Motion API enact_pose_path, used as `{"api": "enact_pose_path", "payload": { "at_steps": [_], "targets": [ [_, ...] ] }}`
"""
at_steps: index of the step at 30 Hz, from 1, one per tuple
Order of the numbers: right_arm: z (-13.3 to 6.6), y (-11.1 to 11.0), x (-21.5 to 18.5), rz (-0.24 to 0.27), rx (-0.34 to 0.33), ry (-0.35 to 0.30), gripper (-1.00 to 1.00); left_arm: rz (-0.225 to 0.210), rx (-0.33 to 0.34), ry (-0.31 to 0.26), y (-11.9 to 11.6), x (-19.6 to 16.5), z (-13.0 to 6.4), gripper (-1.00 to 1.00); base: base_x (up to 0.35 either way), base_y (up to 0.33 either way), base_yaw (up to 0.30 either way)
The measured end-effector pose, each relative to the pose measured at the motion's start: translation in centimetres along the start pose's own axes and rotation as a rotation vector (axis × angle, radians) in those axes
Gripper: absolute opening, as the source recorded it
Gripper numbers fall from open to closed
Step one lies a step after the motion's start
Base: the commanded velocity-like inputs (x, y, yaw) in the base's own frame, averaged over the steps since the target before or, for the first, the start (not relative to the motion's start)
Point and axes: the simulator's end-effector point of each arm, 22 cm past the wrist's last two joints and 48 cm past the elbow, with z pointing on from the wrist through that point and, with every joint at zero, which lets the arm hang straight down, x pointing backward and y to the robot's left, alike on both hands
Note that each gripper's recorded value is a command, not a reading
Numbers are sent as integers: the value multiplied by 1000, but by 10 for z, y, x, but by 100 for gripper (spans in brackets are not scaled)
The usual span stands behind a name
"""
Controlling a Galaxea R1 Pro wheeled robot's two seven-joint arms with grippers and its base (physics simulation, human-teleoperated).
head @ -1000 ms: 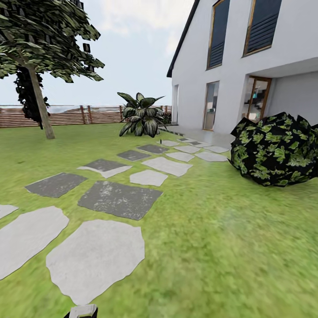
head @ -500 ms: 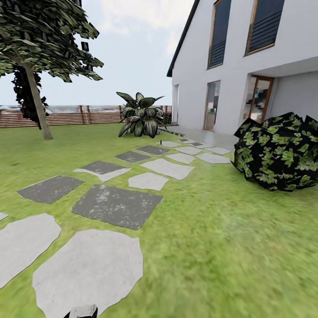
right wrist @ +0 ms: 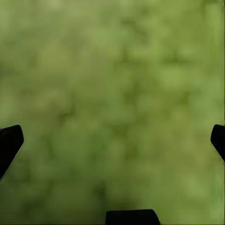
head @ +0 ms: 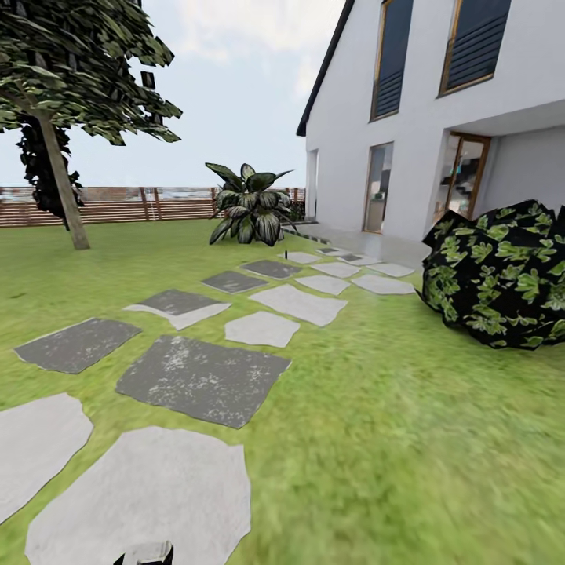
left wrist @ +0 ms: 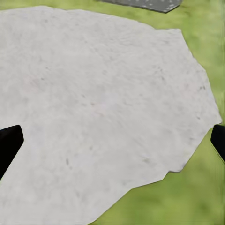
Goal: In the garden, pick up the pesticide atomizer on the floor and spray pesticide onto both trees until each tree trunk is fully covered.
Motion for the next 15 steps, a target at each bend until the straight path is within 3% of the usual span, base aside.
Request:
{"api": "enact_pose_path", "payload": {
  "at_steps": [15],
  "targets": [
    [0, 0, 0, 0, 0, 0, 100, 0, 0, 0, 0, 0, 0, 100, 329, 0, 0]
  ]
}}
